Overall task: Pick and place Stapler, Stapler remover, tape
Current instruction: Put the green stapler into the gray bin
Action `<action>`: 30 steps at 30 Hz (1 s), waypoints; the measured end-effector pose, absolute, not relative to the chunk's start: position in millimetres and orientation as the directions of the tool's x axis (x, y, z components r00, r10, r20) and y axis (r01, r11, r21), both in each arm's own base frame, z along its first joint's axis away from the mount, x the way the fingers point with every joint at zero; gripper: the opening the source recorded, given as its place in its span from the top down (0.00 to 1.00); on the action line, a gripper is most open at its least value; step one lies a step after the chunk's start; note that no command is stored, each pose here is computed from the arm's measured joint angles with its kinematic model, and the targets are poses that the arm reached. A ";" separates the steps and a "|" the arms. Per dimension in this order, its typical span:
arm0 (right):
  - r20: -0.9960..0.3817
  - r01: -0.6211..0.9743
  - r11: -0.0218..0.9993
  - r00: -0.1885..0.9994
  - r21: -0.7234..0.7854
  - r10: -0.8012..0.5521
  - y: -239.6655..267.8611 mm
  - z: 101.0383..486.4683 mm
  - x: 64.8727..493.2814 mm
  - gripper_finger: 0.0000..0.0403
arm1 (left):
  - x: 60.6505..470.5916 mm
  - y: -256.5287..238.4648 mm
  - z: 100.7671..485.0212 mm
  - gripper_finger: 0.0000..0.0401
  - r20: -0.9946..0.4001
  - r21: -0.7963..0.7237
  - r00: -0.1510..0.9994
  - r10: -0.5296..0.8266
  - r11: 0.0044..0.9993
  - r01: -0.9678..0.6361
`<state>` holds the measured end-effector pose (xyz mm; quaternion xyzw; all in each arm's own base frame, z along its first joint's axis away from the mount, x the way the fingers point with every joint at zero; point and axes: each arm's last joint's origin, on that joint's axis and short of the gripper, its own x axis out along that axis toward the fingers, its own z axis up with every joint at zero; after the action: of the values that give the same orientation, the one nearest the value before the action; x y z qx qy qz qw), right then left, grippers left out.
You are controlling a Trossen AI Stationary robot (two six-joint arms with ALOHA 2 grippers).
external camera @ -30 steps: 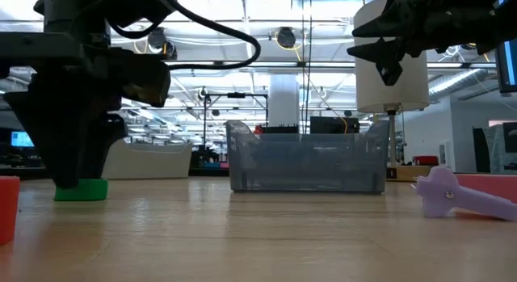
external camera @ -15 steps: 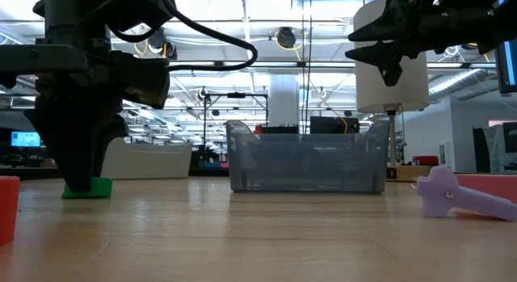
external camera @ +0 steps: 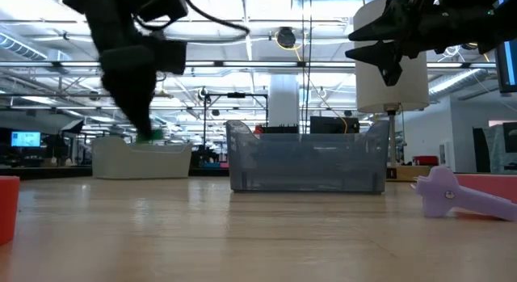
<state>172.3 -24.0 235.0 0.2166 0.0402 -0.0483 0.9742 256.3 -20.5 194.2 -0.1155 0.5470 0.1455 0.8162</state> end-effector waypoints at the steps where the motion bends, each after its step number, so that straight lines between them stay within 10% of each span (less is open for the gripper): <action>1: -0.099 0.111 0.902 0.992 0.418 -0.077 -24.0 235.0 172.3 0.61 | 252.7 -11.2 201.8 0.79 -0.913 0.002 0.375 0.158 0.923 -0.384; 11: -0.097 0.111 0.899 0.992 0.424 -0.076 -24.0 235.2 172.3 0.61 | 203.8 93.6 256.3 0.78 -0.728 0.263 0.342 0.594 0.703 -0.660; 30: -0.095 0.112 0.898 0.992 0.425 -0.079 -24.1 235.4 172.3 0.61 | 202.2 209.4 190.4 0.78 -0.821 0.088 0.370 0.435 0.736 -0.671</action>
<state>172.3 -24.1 235.4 0.2201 0.0375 -0.0492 0.9735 202.2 209.4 190.4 -0.1314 0.4477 0.3384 0.8172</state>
